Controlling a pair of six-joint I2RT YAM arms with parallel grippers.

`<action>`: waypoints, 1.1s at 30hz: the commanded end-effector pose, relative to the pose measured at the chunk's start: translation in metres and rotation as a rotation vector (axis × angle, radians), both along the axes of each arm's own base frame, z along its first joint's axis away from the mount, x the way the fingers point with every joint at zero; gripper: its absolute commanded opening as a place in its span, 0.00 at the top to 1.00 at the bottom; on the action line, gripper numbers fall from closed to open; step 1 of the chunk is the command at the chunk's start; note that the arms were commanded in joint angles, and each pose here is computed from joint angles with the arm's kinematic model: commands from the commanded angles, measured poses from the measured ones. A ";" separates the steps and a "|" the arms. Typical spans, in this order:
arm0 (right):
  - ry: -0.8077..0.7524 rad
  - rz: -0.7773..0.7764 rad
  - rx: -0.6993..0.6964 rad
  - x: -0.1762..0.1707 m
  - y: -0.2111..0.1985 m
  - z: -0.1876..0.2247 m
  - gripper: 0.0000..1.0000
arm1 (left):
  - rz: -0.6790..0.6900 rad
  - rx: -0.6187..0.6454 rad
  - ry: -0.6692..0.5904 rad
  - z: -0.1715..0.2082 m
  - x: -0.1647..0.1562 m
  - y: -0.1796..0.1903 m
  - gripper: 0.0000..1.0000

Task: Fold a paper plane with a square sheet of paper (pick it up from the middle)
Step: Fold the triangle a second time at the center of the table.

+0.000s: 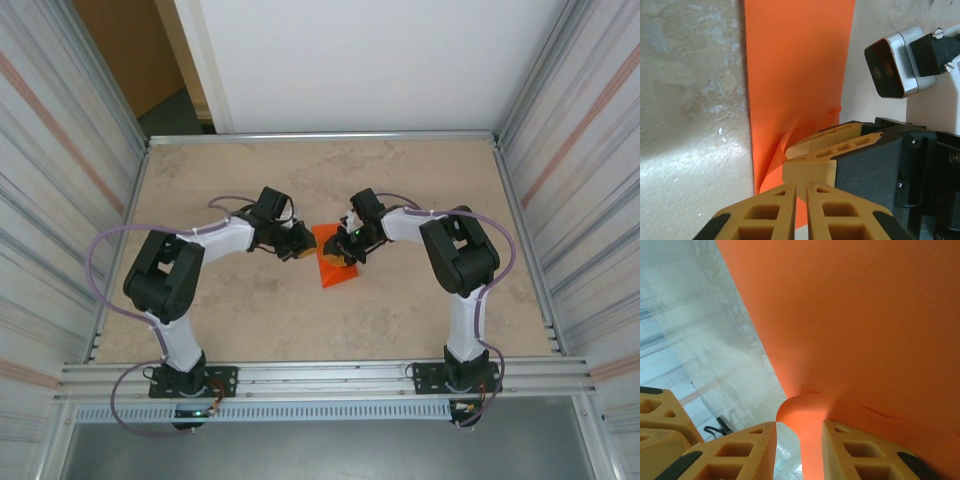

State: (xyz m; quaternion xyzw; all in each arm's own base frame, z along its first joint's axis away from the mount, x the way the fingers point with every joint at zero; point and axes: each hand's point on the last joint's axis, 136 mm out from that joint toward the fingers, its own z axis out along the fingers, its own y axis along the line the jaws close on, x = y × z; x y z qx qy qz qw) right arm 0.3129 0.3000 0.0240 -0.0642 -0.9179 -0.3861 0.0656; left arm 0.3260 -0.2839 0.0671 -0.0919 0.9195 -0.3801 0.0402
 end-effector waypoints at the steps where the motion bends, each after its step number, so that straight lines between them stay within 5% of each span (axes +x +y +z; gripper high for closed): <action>1: 0.085 0.000 -0.118 -0.017 -0.017 -0.034 0.73 | 0.001 -0.005 0.018 -0.005 -0.001 -0.004 0.87; 16: 0.093 -0.006 -0.117 -0.017 -0.020 -0.037 0.61 | 0.021 0.011 -0.001 -0.003 0.006 -0.002 0.87; 24: 0.116 -0.013 -0.138 -0.019 -0.025 -0.044 0.87 | -0.042 -0.002 0.020 -0.009 -0.004 -0.017 0.95; 33: 0.131 -0.019 -0.138 -0.020 -0.026 -0.046 0.96 | -0.072 0.071 0.050 -0.028 -0.010 -0.023 1.00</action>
